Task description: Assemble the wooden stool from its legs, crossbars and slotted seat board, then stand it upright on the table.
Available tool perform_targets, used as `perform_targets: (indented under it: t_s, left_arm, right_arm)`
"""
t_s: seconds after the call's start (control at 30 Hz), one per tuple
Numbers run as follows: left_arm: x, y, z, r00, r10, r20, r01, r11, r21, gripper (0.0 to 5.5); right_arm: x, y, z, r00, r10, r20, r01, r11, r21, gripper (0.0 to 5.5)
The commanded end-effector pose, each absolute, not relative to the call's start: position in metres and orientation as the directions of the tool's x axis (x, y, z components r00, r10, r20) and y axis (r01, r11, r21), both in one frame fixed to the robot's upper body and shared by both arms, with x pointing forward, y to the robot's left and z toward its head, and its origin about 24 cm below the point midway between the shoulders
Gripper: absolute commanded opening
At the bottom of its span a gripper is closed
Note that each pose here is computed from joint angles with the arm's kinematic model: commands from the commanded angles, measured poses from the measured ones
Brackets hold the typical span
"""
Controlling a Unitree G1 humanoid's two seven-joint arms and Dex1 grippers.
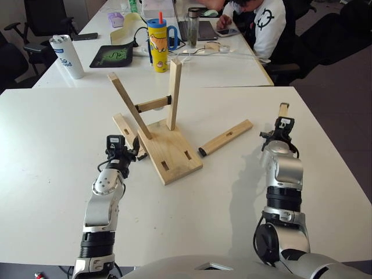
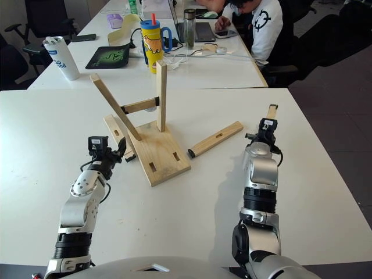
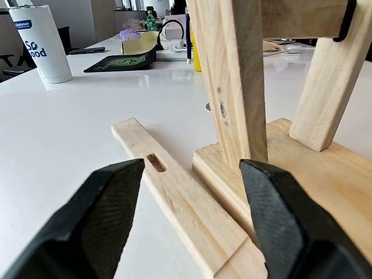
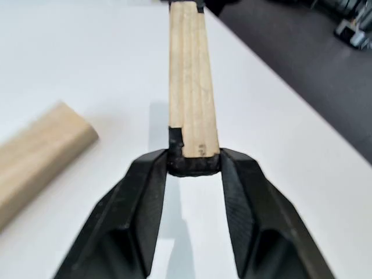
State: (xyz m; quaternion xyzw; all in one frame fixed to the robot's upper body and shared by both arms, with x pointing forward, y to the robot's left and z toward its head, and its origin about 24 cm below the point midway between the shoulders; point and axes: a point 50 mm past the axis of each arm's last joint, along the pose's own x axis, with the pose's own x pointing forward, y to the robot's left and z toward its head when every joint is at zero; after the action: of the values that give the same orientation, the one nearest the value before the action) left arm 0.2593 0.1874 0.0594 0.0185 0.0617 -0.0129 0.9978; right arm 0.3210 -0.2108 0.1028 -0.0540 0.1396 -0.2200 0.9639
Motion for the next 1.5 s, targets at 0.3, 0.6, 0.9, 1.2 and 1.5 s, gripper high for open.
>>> perform_targets:
  t_s: [0.3, 0.6, 0.9, 1.2, 1.5]
  left_arm:
    - [0.229, 0.155, 0.123, 0.849, -0.433, 0.304, 0.495, 0.447, -0.745, 3.26]
    - [0.235, 0.148, 0.149, 0.827, -0.412, 0.383, 0.518, 0.295, -0.803, 3.26]
    - [0.236, 0.145, 0.158, 0.808, -0.425, 0.409, 0.549, 0.289, -0.784, 3.26]
    - [0.238, 0.151, 0.161, 0.823, -0.386, 0.417, 0.542, 0.309, -0.782, 1.88]
    - [0.238, 0.154, 0.159, 0.831, -0.372, 0.415, 0.534, 0.322, -0.781, 0.48]
  right_arm:
    - [0.298, -0.137, 0.182, 0.663, 0.738, 0.126, -0.645, 0.648, -0.404, 1.37]
    - [0.271, -0.124, 0.165, 0.466, 0.885, 0.005, -0.799, 0.423, -0.428, 1.37]
    - [0.263, -0.113, 0.158, 0.426, 0.905, -0.008, -0.819, 0.381, -0.429, 1.37]
    - [0.264, -0.115, 0.154, 0.437, 0.899, -0.018, -0.824, 0.392, -0.409, 1.37]
    - [0.265, -0.116, 0.153, 0.44, 0.898, -0.02, -0.828, 0.397, -0.397, 1.37]
